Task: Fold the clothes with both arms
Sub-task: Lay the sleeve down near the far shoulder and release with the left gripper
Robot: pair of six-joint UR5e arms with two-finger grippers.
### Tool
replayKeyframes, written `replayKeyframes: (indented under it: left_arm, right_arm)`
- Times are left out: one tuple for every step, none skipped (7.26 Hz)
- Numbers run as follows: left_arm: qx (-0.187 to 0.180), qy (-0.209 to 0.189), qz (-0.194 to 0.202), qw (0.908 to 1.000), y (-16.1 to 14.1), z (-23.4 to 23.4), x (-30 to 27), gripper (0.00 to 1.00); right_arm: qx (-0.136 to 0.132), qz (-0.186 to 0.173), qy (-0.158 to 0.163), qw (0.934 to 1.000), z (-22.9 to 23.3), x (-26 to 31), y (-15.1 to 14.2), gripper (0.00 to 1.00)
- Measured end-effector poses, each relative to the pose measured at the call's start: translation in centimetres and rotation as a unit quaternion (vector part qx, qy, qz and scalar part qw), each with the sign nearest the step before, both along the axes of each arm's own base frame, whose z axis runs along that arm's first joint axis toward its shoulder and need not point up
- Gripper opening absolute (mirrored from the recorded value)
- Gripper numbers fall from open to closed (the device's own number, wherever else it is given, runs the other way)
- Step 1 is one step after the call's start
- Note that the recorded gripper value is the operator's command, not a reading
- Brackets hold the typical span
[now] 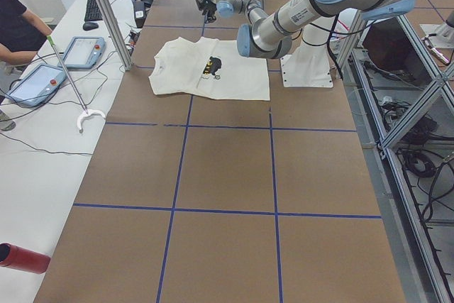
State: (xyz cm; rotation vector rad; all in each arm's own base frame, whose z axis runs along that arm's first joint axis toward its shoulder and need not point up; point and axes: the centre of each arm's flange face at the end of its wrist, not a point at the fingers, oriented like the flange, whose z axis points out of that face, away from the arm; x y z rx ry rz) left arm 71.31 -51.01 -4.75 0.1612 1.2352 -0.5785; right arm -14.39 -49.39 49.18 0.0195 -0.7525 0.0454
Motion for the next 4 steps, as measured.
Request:
replayKeyframes:
  left_arm:
    - [0.009,-0.003,0.0,1.0,-0.2,0.1,-0.1,1.0]
    - [0.014,-0.004,-0.001,0.9999,-0.7,0.2,-0.5,1.0]
    - [0.017,-0.007,-0.005,0.9998,-1.6,0.5,-1.2,1.0]
    - [0.026,-0.016,-0.003,0.9995,-3.0,1.7,-2.4,1.0]
  right_arm:
    - [-0.001,0.001,0.0,1.0,0.0,0.0,0.0,1.0]
    - [0.0,0.001,-0.001,1.0,-0.1,0.0,-0.1,1.0]
    - [0.002,0.001,-0.002,1.0,-0.4,-0.1,-0.2,1.0]
    - [0.005,0.005,-0.005,1.0,-1.3,-0.4,-0.6,1.0]
